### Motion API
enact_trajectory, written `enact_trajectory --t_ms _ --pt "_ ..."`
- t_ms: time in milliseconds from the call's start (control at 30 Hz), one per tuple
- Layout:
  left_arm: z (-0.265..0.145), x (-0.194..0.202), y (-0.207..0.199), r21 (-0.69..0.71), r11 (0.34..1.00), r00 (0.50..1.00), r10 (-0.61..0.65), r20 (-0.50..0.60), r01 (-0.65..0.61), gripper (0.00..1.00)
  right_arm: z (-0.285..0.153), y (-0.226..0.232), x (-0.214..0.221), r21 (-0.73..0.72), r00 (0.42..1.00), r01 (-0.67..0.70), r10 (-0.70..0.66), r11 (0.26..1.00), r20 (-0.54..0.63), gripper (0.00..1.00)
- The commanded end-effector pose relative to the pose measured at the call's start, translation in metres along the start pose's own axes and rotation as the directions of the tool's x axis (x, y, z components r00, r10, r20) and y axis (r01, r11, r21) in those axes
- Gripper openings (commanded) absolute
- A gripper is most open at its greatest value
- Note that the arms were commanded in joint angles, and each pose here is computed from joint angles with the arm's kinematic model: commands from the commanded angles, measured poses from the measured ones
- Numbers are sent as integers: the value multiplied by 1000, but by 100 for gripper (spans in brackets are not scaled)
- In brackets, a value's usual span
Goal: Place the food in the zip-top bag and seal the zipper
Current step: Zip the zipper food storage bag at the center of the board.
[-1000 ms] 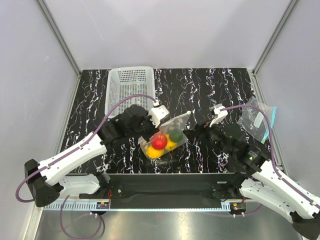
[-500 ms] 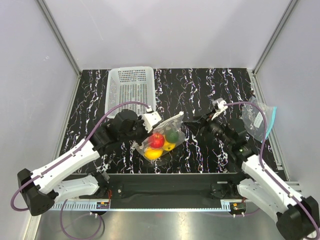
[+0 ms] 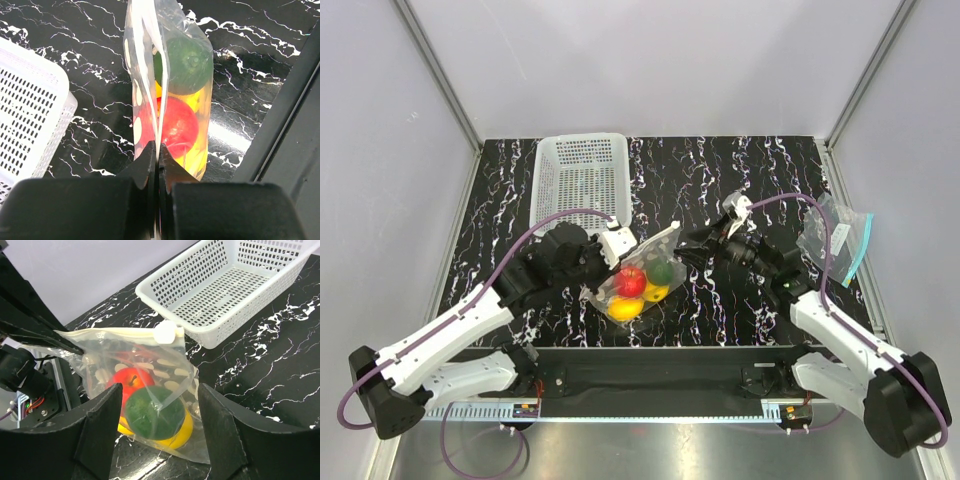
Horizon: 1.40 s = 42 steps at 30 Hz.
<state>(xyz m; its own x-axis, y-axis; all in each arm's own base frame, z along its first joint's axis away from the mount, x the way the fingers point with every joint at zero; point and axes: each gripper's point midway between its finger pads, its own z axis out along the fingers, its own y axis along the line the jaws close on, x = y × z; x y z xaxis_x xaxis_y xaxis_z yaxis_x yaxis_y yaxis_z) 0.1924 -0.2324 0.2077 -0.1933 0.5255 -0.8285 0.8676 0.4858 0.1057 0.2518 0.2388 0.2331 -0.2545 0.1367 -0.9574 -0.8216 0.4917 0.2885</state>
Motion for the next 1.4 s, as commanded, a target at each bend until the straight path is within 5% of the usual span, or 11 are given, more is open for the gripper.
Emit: enact_trajectory --t_ms 0,267,400,633,733,800,900,967,1033,1367 --pt "-3 -7 -3 22 1000 999 21 39 -22 0 9 4 -31 -46 992 101 -97 994 79 68" --pt "-4 -9 -4 29 999 999 22 45 -24 0 23 0 -33 -96 992 114 -108 989 70 59" --pt "-5 -9 -3 25 999 999 20 44 -21 0 25 2 -40 -111 990 123 -115 986 76 45" --pt "-7 -13 -1 11 1000 998 18 53 -19 0 18 10 -43 -116 992 113 -106 987 69 2" --pt "-8 -17 3 -8 1000 998 10 57 -10 0 14 13 -46 -110 992 111 -104 988 67 0" --pt "-9 -20 7 -30 1000 998 -1 63 2 8 11 12 -45 -87 993 104 -98 991 63 0" --pt "-15 -37 8 -33 999 995 -10 101 13 35 3 14 -49 -65 992 103 -98 992 76 0" --pt "-16 -45 9 -30 999 993 -25 113 29 61 -1 18 -51 -61 992 103 -98 993 79 0" --pt "-21 -62 10 -27 999 989 -30 144 34 74 -7 22 -54 -61 990 112 -107 992 90 0" --pt "-22 -153 2 113 994 974 -37 224 11 77 -13 28 -40 -89 987 142 -133 986 94 0"
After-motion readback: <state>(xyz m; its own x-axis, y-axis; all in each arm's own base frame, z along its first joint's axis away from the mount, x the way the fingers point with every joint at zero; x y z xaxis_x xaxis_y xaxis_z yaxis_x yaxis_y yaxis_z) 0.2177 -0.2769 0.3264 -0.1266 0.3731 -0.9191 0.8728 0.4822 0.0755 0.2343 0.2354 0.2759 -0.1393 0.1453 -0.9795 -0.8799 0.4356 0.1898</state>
